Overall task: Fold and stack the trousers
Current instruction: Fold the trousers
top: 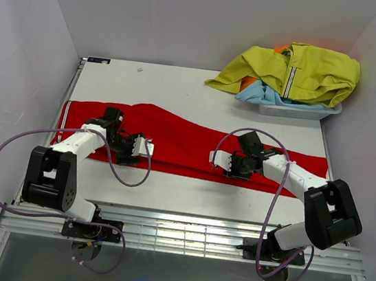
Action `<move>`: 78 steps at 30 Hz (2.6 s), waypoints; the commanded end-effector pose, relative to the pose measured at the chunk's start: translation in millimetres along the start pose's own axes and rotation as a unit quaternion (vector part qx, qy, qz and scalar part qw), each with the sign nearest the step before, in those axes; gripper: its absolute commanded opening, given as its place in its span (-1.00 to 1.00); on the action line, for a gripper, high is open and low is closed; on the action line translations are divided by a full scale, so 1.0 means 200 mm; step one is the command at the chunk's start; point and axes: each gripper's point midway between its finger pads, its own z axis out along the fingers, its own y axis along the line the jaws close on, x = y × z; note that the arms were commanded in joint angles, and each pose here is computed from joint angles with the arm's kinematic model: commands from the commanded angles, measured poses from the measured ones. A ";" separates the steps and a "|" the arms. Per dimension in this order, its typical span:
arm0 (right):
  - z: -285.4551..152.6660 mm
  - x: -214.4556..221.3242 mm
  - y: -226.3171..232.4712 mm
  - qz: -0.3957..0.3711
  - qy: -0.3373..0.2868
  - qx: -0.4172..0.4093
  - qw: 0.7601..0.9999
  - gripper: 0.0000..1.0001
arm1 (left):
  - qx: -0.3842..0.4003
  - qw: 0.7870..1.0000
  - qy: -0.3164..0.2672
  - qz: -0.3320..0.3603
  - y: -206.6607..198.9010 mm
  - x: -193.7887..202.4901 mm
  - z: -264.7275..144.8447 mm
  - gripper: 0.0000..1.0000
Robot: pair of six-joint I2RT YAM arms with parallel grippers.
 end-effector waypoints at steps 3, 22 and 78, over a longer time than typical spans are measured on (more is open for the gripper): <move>-0.07 -0.03 0.08 -0.005 -0.018 -0.018 1.000 -0.26 | -0.022 0.999 -0.008 0.024 0.03 -0.05 -0.04 0.39; 0.01 0.06 0.06 -0.005 0.011 0.017 1.000 -0.32 | -0.031 0.999 -0.006 0.011 0.11 -0.04 -0.03 0.45; -0.31 -0.07 -0.14 -0.011 -0.021 0.078 0.997 -0.84 | -0.092 0.995 0.018 0.045 0.20 -0.16 -0.28 -1.00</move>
